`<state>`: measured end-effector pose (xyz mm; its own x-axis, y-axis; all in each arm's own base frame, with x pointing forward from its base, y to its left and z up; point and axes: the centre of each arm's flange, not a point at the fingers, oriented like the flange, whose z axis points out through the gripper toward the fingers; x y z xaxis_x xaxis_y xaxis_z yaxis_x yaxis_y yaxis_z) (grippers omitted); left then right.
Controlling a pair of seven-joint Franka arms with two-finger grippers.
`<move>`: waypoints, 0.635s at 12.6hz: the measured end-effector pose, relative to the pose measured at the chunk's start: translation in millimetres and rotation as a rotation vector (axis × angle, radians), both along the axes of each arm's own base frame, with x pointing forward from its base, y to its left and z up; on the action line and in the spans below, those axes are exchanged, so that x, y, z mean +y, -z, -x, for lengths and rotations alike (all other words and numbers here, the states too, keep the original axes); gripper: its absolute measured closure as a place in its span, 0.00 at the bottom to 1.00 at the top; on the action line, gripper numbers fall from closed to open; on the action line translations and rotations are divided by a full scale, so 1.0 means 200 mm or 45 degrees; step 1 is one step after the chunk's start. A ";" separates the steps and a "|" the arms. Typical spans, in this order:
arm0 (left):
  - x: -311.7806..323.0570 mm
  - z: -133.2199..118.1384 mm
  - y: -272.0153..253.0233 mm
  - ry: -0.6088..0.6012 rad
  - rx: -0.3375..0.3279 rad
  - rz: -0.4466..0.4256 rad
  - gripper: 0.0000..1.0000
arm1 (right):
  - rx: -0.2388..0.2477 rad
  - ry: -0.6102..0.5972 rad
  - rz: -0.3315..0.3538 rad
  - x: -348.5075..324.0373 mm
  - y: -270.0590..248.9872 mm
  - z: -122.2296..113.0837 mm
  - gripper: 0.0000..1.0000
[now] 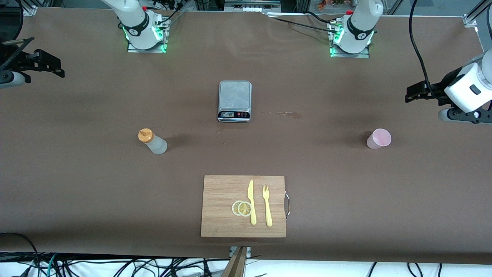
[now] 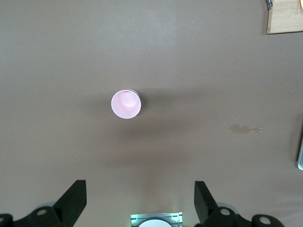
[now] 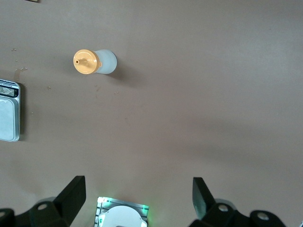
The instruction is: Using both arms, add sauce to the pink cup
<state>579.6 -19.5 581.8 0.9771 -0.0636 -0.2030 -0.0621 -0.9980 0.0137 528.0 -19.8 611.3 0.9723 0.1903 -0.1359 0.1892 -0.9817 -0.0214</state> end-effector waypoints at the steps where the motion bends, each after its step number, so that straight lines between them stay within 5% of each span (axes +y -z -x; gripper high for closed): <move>1: 0.00 0.00 0.00 0.000 0.000 0.000 0.00 | 0.000 0.000 0.000 0.00 0.00 0.00 0.00; 8: 0.00 0.00 0.00 0.000 0.002 0.000 0.00 | 0.014 0.001 0.000 0.00 0.01 0.00 0.00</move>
<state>579.8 -19.3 581.3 0.9769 -0.0632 -0.2043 -0.0617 -0.9980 0.0137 527.1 -20.2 610.1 0.9709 0.1894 -0.1464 0.1880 -0.9819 -0.0236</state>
